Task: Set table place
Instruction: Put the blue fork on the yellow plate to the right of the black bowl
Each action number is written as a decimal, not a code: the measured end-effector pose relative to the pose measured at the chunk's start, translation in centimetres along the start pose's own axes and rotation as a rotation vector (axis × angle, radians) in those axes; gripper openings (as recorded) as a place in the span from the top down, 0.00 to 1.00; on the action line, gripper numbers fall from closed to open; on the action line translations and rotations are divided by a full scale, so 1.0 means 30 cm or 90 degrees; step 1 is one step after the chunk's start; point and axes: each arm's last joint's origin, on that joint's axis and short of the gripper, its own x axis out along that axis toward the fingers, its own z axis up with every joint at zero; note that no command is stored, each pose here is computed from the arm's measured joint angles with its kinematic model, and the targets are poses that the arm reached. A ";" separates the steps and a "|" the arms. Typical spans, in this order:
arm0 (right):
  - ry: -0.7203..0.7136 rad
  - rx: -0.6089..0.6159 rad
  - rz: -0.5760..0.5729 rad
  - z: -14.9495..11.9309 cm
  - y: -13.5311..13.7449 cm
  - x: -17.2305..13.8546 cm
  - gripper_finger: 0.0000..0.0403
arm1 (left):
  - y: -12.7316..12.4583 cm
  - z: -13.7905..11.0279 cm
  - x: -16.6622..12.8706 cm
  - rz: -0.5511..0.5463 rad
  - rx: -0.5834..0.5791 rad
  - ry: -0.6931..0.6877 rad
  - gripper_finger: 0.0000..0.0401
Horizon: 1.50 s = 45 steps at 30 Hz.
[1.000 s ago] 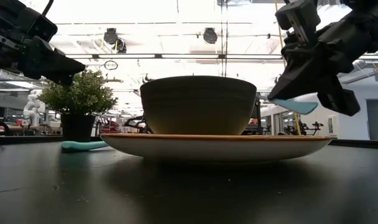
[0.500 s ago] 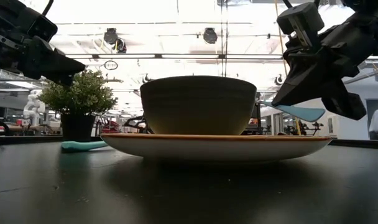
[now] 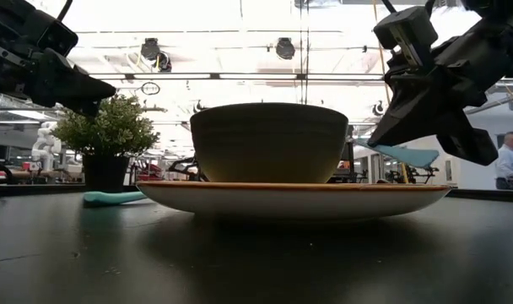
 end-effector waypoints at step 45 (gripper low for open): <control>0.057 0.035 -0.050 0.010 -0.042 0.089 1.00 | 0.000 0.006 0.000 -0.001 -0.003 -0.012 0.92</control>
